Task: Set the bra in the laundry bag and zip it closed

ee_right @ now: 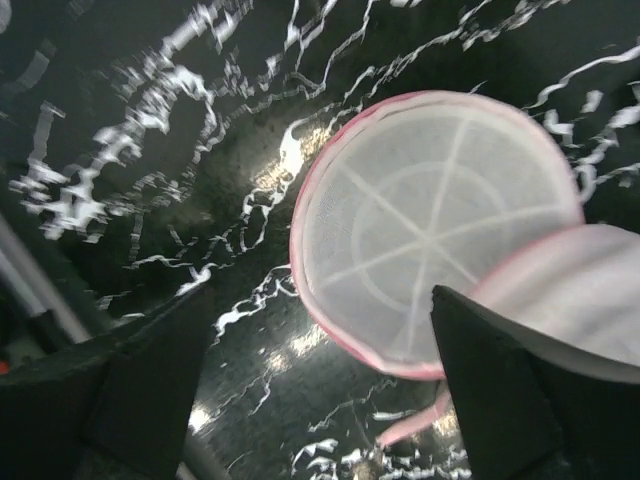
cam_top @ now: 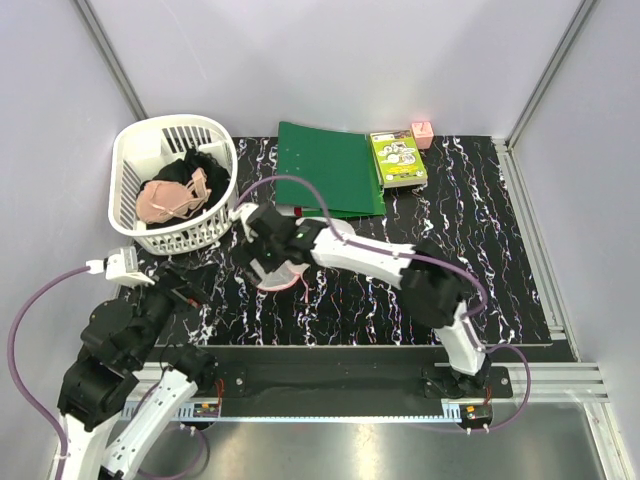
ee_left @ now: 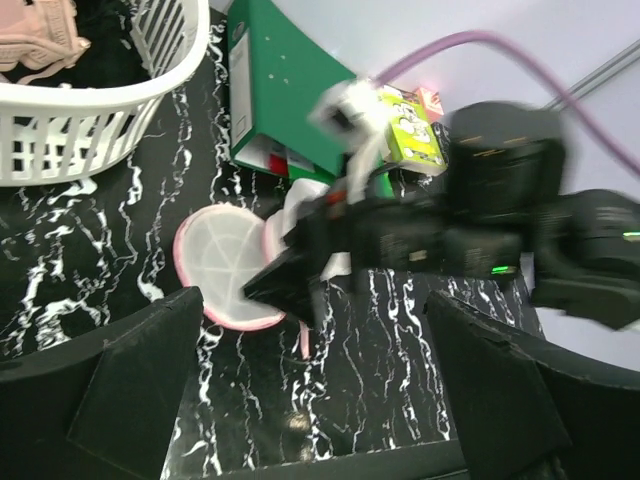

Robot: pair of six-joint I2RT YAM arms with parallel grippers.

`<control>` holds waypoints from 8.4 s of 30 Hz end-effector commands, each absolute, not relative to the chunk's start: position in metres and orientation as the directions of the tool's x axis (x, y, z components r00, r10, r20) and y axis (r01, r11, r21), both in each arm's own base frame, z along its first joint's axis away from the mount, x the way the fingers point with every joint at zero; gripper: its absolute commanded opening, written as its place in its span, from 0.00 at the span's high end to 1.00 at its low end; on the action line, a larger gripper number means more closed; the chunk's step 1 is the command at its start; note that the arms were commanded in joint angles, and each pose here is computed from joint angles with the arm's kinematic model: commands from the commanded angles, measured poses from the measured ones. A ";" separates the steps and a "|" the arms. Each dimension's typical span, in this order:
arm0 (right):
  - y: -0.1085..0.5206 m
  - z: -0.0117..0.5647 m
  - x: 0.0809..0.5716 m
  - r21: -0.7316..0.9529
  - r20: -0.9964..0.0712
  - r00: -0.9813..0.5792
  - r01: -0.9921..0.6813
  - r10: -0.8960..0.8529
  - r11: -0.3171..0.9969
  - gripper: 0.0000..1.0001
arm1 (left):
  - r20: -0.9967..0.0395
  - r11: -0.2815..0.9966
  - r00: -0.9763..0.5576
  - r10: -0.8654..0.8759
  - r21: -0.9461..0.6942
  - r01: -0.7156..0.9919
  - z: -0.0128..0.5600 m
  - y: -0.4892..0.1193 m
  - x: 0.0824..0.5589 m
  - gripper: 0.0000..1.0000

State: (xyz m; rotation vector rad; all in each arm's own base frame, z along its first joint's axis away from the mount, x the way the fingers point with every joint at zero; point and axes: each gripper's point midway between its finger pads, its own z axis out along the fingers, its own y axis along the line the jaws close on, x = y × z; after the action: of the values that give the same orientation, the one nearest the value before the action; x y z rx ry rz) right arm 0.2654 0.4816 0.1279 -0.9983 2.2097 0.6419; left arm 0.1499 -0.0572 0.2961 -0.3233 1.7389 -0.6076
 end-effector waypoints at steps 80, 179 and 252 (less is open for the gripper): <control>0.333 0.337 0.141 0.507 -0.857 -0.498 -0.861 -0.133 -0.042 1.00 | -0.010 0.531 -0.999 0.038 -0.847 0.028 0.109 -0.268 0.208 0.68; 0.197 0.156 0.293 -0.081 -0.601 -0.768 -0.215 -0.220 0.973 0.16 | -0.568 0.892 -0.708 -0.420 -0.402 -0.207 0.213 -0.094 0.247 0.11; 0.281 0.252 0.239 0.646 -0.498 -0.855 -0.478 -0.146 0.596 0.00 | -0.601 0.827 -0.650 -0.465 -0.557 -0.076 0.324 -0.084 0.207 1.00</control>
State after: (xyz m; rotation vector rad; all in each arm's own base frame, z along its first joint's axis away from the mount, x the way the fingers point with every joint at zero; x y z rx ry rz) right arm 0.2554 0.2741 0.2354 -0.4170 2.4987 1.0152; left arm 0.2090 -0.0608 0.3666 -0.3963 2.0841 -0.5094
